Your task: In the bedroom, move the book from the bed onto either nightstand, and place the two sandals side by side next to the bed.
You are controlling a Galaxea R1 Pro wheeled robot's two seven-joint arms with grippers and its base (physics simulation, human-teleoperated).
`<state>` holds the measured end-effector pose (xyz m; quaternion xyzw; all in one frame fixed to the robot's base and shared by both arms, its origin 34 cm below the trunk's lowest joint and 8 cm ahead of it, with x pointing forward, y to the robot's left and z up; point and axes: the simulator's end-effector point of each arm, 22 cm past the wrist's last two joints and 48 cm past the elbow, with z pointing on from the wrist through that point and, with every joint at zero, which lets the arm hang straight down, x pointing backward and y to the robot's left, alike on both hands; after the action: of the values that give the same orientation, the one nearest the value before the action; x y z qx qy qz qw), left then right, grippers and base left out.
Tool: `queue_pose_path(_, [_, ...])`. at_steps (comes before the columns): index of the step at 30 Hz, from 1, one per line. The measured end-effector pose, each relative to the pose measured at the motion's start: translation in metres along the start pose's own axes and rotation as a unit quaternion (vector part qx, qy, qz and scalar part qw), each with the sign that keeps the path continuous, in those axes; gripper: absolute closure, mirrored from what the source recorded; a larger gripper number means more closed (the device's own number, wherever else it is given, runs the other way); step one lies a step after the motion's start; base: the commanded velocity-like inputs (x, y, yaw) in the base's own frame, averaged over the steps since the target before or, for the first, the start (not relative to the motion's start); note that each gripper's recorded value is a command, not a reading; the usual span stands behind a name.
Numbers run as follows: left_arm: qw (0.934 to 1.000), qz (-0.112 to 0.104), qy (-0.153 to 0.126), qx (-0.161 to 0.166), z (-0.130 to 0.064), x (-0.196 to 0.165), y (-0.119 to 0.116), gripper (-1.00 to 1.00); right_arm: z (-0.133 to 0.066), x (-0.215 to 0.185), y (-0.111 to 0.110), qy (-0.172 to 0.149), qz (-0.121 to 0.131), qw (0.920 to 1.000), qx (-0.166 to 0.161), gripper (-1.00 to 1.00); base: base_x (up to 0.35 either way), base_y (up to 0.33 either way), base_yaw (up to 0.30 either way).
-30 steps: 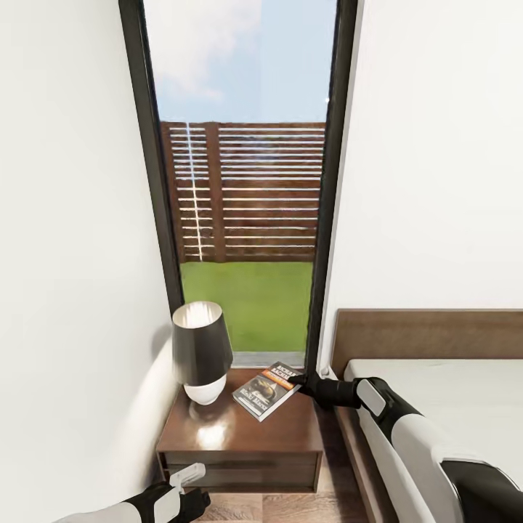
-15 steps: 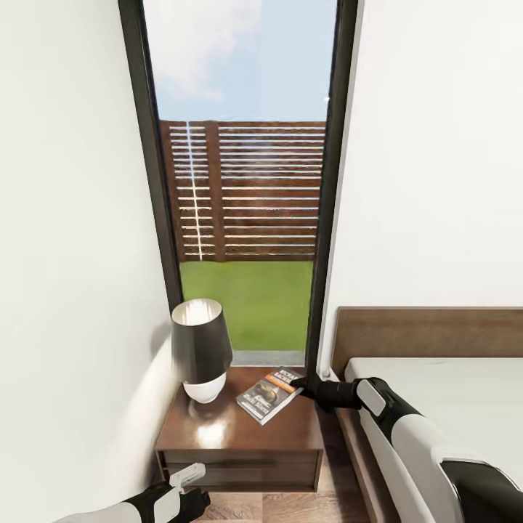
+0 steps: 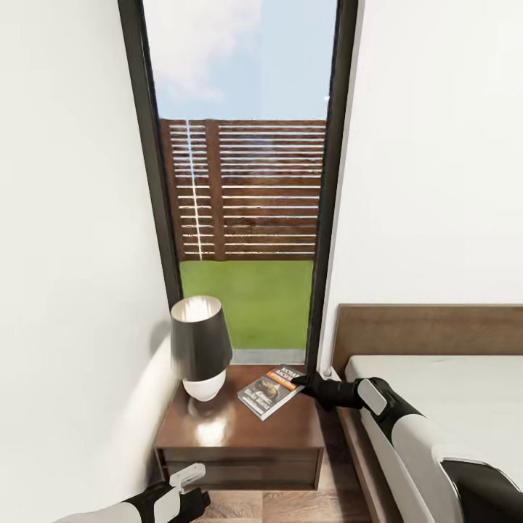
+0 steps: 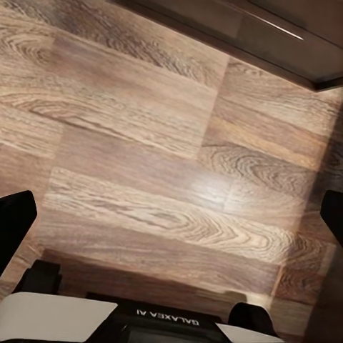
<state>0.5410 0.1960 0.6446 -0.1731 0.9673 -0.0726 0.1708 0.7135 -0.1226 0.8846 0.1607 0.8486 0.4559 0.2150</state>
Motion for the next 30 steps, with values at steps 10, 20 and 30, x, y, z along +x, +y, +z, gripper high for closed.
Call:
queue_pose_path(10, [1.0,-0.001,0.006,-0.002,0.016,0.007,0.004,-1.0,0.01,0.002,-0.015,0.001,0.006,1.0,-0.002,1.0,0.0,0.0,0.088])
queue_pose_path(20, [0.9999,-0.001,0.012,-0.005,0.034,0.016,0.009,-1.0,0.02,-0.004,-0.011,-0.018,0.026,0.9981,-0.053,1.0,0.0,0.0,0.103])
queue_pose_path(30, [0.9998,-0.001,0.017,-0.007,0.045,0.022,0.013,-1.0,0.026,-0.013,-0.022,-0.044,0.016,0.9975,-0.053,1.0,0.0,0.0,0.057])
